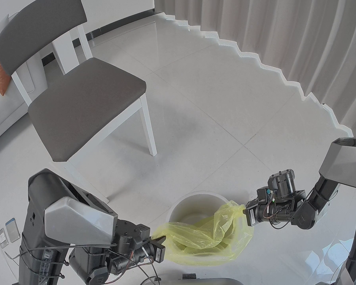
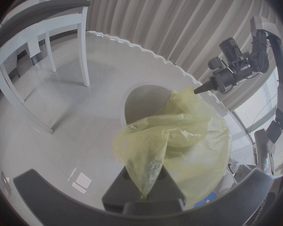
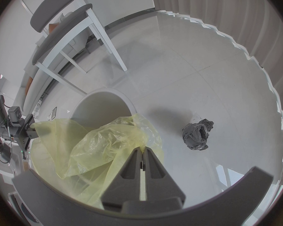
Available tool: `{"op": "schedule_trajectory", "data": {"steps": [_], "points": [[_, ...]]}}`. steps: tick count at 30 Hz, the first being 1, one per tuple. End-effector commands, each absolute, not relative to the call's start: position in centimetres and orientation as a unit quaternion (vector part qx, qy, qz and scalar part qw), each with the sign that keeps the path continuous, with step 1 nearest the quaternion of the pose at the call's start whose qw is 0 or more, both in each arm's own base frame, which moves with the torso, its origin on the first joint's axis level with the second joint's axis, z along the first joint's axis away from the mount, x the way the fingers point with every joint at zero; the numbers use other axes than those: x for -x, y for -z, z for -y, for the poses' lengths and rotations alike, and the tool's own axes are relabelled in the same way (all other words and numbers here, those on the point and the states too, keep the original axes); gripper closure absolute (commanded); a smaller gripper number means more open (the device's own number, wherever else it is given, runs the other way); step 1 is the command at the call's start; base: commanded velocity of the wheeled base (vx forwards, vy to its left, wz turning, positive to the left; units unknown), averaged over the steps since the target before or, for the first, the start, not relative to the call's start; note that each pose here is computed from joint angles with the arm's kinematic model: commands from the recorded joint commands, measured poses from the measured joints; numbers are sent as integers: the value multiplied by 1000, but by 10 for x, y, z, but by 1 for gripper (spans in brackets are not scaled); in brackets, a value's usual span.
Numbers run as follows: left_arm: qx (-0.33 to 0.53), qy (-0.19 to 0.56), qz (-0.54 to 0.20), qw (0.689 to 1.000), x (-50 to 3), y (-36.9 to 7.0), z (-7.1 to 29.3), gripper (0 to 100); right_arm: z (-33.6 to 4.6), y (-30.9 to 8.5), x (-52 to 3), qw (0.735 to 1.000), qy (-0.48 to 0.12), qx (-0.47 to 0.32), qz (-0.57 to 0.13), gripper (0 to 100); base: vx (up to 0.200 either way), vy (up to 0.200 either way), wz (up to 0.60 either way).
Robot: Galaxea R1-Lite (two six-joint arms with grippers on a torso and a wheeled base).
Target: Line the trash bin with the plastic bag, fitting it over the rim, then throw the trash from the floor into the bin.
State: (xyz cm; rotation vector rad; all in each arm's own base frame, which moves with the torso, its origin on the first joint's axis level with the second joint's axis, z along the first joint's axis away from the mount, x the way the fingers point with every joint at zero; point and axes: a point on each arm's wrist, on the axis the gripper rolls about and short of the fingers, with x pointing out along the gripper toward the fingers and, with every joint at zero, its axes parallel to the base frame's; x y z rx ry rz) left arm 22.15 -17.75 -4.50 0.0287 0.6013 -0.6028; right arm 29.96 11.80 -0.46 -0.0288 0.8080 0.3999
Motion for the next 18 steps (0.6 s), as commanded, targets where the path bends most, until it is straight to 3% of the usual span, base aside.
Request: {"op": "schedule_trajectory", "data": {"steps": [1, 12, 13, 18], "points": [[-7, 282, -284, 917, -233, 52, 176, 100, -118, 5, -305, 902, -191, 12, -386, 100, 0, 0, 0], [3, 263, -283, 922, -242, 54, 169, 100, -110, 6, -303, 902, -184, 14, -390, 100, 0, 0, 0], [4, 263, -282, 923, -243, 54, 169, 100, -110, 6, -303, 902, -185, 16, -391, 0, 0, 0, 0], [10, 271, -264, 926, -246, 47, 175, 100, -102, 6, -297, 900, -181, 27, -396, 0, 0, 0, 0]]}}
